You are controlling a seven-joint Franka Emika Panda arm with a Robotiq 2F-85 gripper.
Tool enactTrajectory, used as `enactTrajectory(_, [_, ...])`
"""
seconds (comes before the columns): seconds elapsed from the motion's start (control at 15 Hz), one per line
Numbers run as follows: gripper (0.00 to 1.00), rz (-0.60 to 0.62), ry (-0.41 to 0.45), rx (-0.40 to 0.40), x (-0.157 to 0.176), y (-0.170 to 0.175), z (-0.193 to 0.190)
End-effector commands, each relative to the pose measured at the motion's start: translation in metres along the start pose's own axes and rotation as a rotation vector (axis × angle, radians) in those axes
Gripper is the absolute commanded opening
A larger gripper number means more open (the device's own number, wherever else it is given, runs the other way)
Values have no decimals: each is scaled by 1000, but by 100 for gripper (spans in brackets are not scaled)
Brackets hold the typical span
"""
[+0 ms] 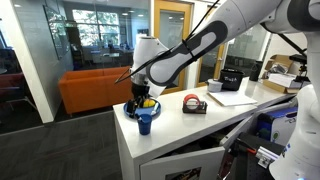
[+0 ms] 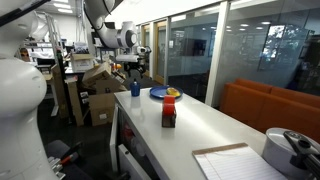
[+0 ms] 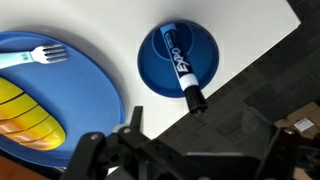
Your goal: Pick the marker from the cup and put it on the table
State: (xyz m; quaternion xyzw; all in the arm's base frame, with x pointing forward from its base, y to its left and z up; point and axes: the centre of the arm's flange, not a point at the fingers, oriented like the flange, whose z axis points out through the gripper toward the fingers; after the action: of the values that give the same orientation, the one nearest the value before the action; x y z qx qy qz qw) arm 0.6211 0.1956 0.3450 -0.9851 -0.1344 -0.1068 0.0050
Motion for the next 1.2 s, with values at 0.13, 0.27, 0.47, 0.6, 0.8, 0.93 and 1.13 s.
enactTrajectory(0.13, [100, -33, 12, 8, 6, -3, 8])
enactTrajectory(0.27, [100, -38, 7, 7, 5, -3, 12])
enactTrajectory(0.47, [100, -42, 2, 7, 4, -3, 15])
enactTrajectory(0.6, [100, -47, 0, 6, 3, -3, 16])
enactTrajectory(0.8, [100, -52, -2, 5, 2, -4, 18])
enactTrajectory(0.93, [100, -56, -3, 4, 2, -4, 19])
enactTrajectory(1.13, [73, -60, -3, 4, 0, -4, 20])
